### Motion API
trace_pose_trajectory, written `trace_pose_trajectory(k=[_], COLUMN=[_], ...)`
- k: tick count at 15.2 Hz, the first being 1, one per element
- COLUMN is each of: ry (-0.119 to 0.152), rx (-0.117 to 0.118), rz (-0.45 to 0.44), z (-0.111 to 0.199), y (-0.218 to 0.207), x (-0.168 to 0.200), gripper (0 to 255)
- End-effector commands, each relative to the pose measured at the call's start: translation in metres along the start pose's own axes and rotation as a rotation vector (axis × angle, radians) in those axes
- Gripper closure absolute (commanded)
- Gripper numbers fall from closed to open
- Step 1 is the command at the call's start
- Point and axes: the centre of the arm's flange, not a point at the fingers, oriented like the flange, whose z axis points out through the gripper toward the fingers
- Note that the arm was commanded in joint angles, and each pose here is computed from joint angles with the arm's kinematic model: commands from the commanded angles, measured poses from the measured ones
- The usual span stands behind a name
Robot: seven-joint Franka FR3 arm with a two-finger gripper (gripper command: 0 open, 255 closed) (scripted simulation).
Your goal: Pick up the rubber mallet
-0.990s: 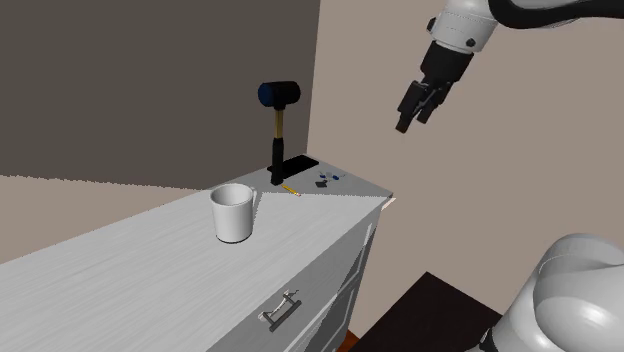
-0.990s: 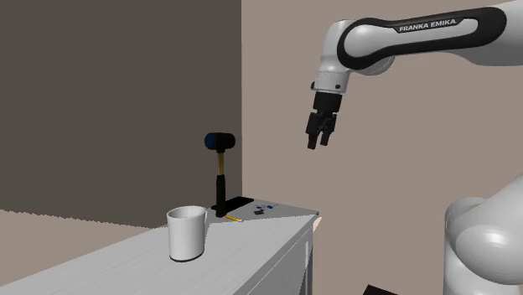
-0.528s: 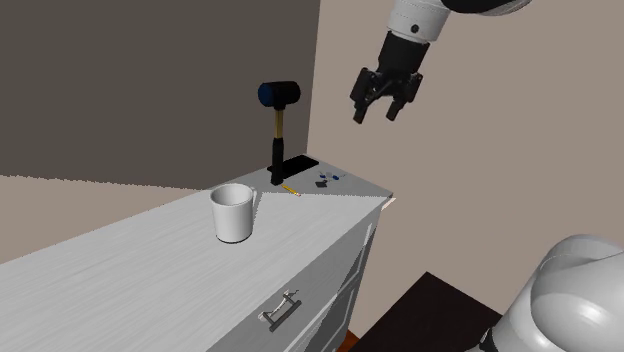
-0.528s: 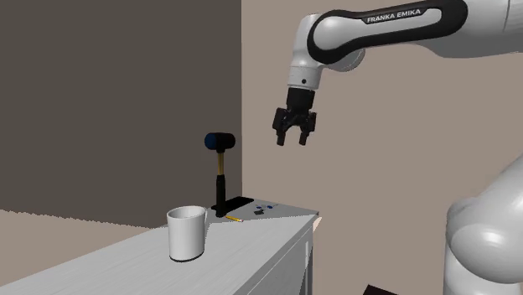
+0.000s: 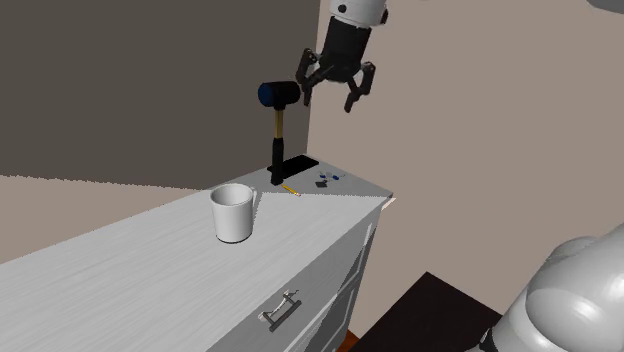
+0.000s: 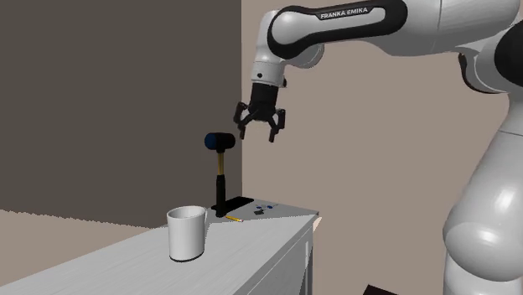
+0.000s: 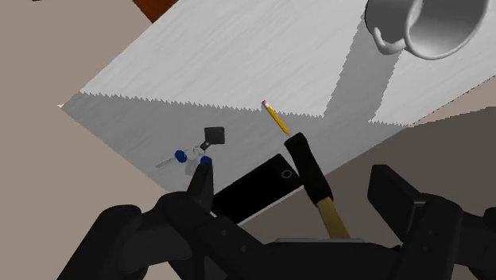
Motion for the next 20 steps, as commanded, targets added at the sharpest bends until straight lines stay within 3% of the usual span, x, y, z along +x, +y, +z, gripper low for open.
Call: trace_pose_trajectory(k=[1, 12, 20], ry=[-0.003, -0.017, -0.017], rx=[0.008, 0.045, 0.045], rz=[0.086, 0.513, 0.512], z=[0.001, 0.003, 0.042], y=[-0.019, -0.108, -0.104], x=[0.017, 0.123, 0.115], gripper=[0, 0, 0])
